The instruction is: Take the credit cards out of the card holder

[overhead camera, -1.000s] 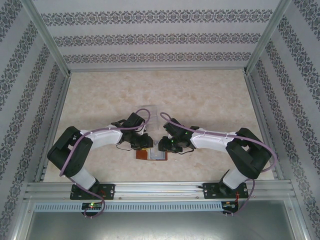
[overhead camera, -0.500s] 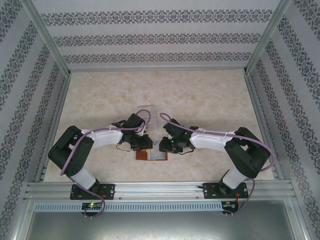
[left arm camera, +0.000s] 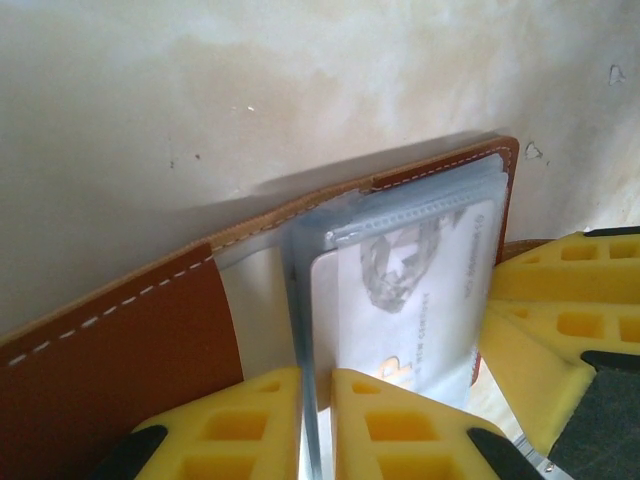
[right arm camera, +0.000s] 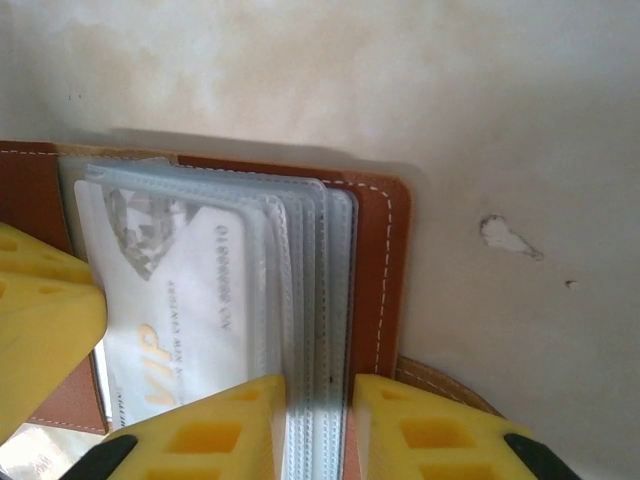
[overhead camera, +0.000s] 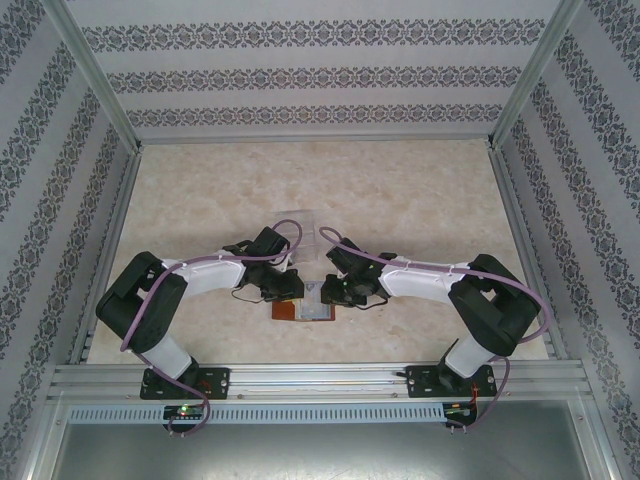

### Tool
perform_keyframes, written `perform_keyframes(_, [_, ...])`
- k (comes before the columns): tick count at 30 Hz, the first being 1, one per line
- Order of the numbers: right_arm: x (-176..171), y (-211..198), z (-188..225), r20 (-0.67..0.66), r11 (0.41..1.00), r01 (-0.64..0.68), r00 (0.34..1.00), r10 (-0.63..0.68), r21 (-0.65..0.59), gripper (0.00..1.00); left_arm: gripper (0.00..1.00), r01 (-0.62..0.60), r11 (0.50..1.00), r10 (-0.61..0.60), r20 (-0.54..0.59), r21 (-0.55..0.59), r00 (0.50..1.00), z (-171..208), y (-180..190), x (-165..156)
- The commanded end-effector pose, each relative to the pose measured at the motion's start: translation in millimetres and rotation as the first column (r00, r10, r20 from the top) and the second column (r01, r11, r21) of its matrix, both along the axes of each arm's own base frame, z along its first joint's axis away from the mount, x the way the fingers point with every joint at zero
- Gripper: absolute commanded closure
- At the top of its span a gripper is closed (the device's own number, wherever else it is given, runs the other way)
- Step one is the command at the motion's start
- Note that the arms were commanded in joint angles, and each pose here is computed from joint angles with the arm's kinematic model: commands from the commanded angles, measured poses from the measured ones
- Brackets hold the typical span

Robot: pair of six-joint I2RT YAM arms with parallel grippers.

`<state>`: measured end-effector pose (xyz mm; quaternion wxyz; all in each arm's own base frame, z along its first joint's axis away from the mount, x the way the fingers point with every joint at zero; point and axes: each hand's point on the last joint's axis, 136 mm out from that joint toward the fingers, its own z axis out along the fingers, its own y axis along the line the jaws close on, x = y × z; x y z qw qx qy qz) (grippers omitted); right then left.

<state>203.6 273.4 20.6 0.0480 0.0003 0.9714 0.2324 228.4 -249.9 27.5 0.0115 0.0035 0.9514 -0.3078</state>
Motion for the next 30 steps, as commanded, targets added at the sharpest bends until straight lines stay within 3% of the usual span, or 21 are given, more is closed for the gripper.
perform_keyframes(1, [-2, -17, -7, -0.004, 0.997, 0.008, 1.0, -0.008, -0.08, 0.75, 0.84, -0.007, 0.999, 0.008, -0.01, 0.052, 1.0, -1, 14, -3])
perform_keyframes(11, [1, -19, 5, 0.024, 0.997, 0.016, 1.0, -0.014, -0.079, 0.77, 0.85, -0.009, 1.0, 0.009, 0.004, 0.024, 1.0, 10, 10, 0])
perform_keyframes(21, [4, 4, 34, 0.06, 1.0, -0.014, 0.998, 0.012, 0.02, 0.65, 0.82, -0.023, 0.999, 0.023, 0.006, -0.023, 1.0, 15, 3, 2])
perform_keyframes(30, [4, 12, 16, 0.023, 0.998, -0.049, 0.998, 0.05, -0.029, 0.63, 0.76, -0.033, 0.998, 0.033, 0.012, -0.045, 0.999, 17, 1, 4])
